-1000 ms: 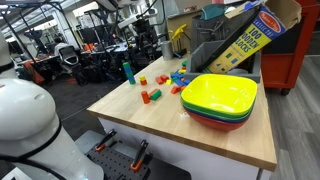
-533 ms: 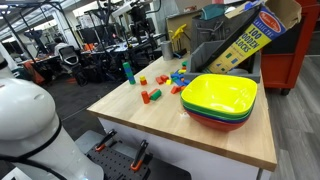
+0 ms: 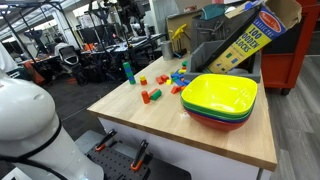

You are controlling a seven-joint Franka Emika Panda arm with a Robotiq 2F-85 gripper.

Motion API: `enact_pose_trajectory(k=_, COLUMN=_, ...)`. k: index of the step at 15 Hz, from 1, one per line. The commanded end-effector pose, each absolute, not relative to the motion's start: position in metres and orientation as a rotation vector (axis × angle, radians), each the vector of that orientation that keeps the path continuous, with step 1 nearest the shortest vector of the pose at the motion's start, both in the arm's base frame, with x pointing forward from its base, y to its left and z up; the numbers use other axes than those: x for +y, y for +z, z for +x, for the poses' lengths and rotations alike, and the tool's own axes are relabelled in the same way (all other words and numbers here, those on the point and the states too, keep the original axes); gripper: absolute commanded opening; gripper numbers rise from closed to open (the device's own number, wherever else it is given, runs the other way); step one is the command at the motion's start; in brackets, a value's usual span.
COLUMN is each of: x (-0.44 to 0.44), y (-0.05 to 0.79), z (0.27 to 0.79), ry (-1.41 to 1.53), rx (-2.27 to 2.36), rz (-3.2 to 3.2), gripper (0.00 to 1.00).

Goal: Move the red and yellow blocks to the left

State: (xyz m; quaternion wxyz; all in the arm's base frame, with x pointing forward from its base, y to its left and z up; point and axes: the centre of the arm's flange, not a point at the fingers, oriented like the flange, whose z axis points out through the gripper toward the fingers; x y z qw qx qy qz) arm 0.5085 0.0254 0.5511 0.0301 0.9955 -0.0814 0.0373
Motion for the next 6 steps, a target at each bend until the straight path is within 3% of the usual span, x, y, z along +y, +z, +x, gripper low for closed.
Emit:
enact_pose_trajectory(k=1, x=0.027, y=0.553, z=0.507, ry=0.122, rx=-0.247, rz=3.069, gripper=1.0)
enact_pose_trajectory(k=6, x=0.025, y=0.539, z=0.514, ry=0.083, rx=-0.252, rz=3.067, gripper=1.0)
